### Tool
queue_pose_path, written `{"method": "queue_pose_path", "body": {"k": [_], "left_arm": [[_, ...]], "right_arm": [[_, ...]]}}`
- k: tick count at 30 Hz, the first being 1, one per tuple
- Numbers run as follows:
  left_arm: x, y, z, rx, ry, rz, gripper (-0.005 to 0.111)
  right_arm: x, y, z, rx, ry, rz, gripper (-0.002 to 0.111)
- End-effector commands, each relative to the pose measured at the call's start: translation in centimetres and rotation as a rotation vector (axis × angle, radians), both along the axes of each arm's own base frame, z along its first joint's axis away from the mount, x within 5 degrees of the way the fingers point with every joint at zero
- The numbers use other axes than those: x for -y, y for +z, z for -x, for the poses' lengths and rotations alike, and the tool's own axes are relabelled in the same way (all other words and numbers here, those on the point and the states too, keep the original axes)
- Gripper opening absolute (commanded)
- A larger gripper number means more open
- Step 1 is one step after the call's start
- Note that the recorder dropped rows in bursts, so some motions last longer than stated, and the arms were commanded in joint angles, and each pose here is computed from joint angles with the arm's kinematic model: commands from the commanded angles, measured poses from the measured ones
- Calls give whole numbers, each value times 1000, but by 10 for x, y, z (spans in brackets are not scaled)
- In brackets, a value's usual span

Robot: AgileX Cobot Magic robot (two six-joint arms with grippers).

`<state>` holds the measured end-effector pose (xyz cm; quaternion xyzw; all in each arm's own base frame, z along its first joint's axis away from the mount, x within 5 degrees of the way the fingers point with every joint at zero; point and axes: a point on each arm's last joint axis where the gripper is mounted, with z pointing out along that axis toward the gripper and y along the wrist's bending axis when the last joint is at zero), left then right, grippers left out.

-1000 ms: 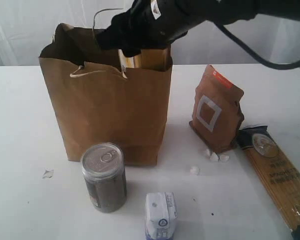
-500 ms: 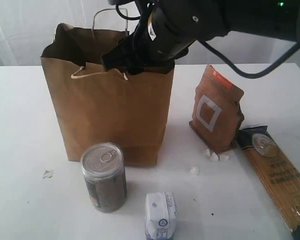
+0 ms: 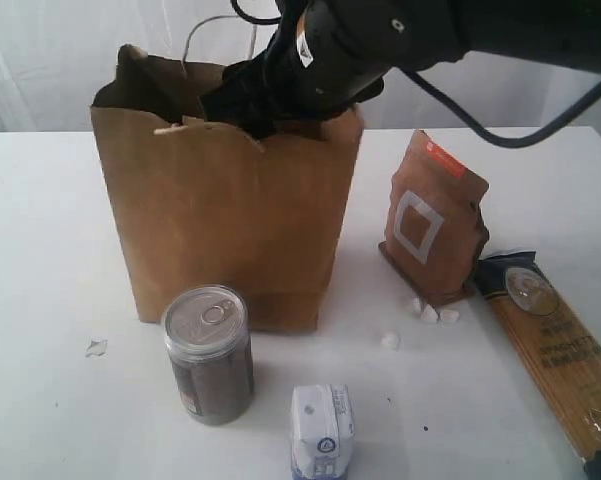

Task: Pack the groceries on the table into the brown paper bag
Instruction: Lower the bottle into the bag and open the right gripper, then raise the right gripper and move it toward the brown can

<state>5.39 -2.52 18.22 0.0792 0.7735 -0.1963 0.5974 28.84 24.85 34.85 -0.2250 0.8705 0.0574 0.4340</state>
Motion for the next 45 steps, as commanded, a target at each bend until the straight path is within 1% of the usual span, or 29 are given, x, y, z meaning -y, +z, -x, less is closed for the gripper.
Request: {"method": "queue_pose_path", "body": {"k": [1,7,13,22,25,29,36,42,45], "left_arm": [[0,-1,0,3,1,9,0],[0,-1,0,3,1,9,0],[0,-1,0,3,1,9,0],[0,-1,0,3,1,9,0],[0,-1,0,3,1,9,0],[0,-1,0,3,1,9,0],[0,0,0,5,1,10,0],[0,0,0,5,1,10,0],[0,0,0,5,1,10,0]], "right_arm": [[3,9,-1,40,3,-20,71],[6,16,2,54,3,-34,71],[22,41,16,89,-17,-47,71],[45,85,54,180,9,-91,70],[54,95,69,182,16,-69,70],[65,102,89,184,30,5,70],[81,105,105,194,29,9,70],[91,107,123,136,20,31,70],[90,105,137,86,62,70,70]]}}
